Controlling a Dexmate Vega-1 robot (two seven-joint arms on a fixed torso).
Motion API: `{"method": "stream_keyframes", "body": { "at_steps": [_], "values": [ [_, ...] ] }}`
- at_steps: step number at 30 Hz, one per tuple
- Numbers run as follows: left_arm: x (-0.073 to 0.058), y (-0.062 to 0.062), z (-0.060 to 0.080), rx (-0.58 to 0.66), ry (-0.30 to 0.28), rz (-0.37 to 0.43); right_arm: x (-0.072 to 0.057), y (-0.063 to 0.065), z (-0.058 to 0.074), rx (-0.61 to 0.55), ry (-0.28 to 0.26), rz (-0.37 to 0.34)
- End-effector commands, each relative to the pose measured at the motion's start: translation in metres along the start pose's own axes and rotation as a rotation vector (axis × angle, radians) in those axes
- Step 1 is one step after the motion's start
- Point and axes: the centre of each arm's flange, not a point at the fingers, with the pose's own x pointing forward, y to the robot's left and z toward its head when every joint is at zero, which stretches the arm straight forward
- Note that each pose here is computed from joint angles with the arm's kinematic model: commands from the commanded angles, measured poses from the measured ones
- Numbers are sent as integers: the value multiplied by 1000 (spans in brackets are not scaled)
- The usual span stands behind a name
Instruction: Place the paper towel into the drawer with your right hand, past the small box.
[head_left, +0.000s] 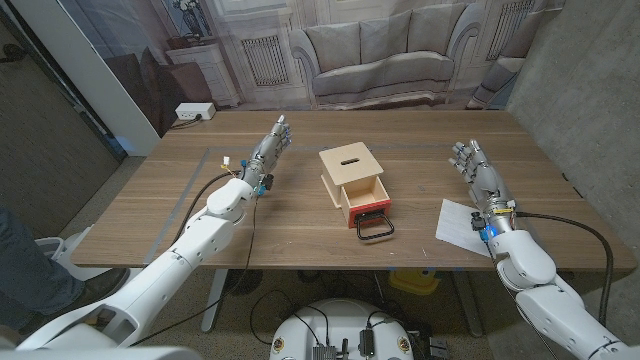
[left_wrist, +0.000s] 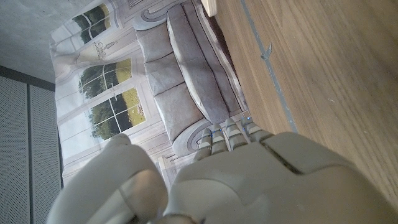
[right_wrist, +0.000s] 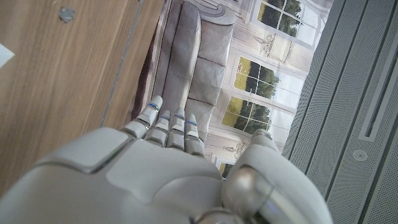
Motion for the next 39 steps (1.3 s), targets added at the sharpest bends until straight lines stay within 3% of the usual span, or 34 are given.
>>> {"method": "stream_keyframes", "body": {
  "at_steps": [1,17,39],
  "values": [
    [6,-10,2,0,0,4,-6,-14,-4,-27,7,14],
    [0,-17,1,-3,-2,24,-14,-26,-5,-95,0,40],
    [-10,-16,2,-9,-33,51,-31,-22,1,-276,15,48]
  ]
}}
